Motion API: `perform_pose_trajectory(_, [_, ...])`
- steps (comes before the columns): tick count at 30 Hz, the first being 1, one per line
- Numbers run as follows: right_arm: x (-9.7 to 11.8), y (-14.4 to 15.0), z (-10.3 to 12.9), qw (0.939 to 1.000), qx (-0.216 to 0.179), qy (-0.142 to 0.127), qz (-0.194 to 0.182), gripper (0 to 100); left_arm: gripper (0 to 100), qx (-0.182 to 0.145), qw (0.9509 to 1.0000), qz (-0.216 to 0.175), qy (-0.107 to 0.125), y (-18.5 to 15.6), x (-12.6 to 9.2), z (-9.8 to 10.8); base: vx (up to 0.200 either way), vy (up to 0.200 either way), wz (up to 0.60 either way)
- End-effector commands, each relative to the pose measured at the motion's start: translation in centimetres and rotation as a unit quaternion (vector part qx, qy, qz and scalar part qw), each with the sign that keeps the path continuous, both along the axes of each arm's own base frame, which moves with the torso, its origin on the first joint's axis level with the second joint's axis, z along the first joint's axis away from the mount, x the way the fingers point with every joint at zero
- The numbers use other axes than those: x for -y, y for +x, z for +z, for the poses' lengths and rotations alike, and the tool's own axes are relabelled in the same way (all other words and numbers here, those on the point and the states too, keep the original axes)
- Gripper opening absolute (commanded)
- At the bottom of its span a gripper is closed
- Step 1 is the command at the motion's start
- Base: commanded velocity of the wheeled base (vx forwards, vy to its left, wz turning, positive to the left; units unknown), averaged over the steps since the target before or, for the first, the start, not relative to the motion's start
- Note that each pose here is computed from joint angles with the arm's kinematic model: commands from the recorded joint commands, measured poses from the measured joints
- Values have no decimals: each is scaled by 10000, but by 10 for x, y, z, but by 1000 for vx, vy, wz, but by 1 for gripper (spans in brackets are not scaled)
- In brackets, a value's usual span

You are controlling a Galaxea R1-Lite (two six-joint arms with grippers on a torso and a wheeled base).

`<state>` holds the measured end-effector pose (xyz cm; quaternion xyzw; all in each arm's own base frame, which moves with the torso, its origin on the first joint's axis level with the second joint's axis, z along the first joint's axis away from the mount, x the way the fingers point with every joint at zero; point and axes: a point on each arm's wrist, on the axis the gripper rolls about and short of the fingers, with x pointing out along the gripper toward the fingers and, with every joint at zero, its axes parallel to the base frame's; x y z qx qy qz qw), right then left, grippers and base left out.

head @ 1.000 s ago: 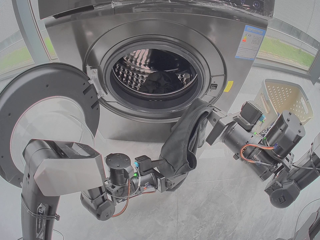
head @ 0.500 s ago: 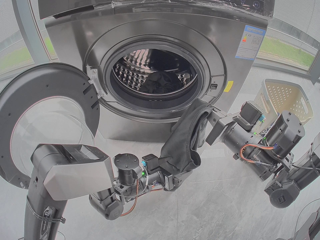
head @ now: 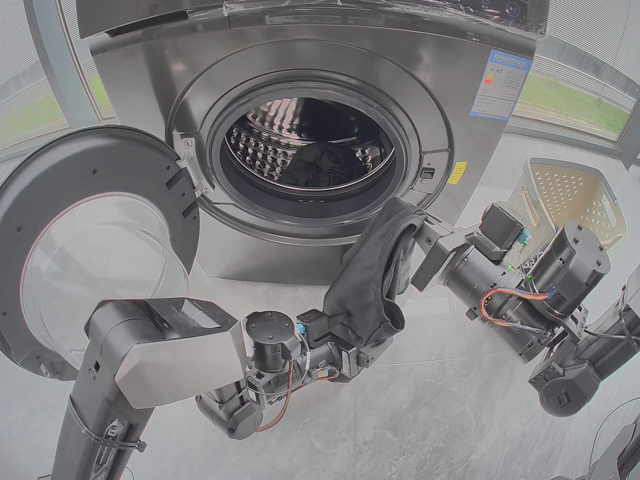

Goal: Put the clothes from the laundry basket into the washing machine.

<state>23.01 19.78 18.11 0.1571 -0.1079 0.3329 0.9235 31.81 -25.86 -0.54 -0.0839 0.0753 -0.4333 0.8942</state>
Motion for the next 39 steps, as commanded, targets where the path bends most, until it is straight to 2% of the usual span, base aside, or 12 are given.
perform_pose_trajectory(1, [0, 0, 0, 10000, 4, 1, 5, 0, 100, 48, 10000, 80, -33, 4, 2, -2, 0, 0, 0])
perform_pose_trajectory(2, [0, 0, 0, 10000, 4, 1, 5, 0, 0, 43, 9999, 95, -28, 4, 2, -2, 0, 0, 0])
perform_pose_trajectory(12, [0, 0, 0, 10000, -8, 4, -8, 0, 0, 89, 9995, 294, -46, 8, -4, 2, 0, 0, 0])
perform_pose_trajectory(15, [0, 0, 0, 10000, -2, -4, -3, 0, 0, 131, 9993, 348, -79, 6, -10, 13, 0, 0, 0])
perform_pose_trajectory(17, [0, 0, 0, 10000, -8, 4, -8, 0, 0, 155, 9991, 379, -108, 2, -18, 26, 0, 0, 0])
perform_pose_trajectory(21, [1, 1, 0, 10000, -4, -2, -33, 0, 0, 262, 9973, 669, -172, -10, -59, 66, 0, 0, 0])
perform_pose_trajectory(22, [1, 1, 0, 10000, -4, -2, -33, 0, 0, 262, 9973, 669, -172, -10, -59, 66, 0, 0, 0])
perform_pose_trajectory(25, [4, 3, 0, 10000, 1, 5, -94, 0, 0, 387, 9955, 829, -246, -27, -99, 98, 0, 0, 0])
perform_pose_trajectory(30, [6, 4, 1, 9999, 7, 10, -125, 0, 0, 542, 9933, 965, -336, -54, -135, 127, 0, 0, 0])
perform_pose_trajectory(36, [6, 5, 0, 9999, -4, 10, -138, 0, 0, 869, 9872, 1105, -753, -64, -153, 159, 0, 0, 0])
perform_pose_trajectory(37, [8, 6, 1, 9999, 2, 15, -168, 0, 0, 955, 9842, 1146, -952, -68, -158, 170, 0, 0, 0])
perform_pose_trajectory(39, [9, 8, 0, 9998, -4, 10, -207, 0, 0, 998, 9820, 1174, -1093, -69, -160, 177, 0, 0, 0])
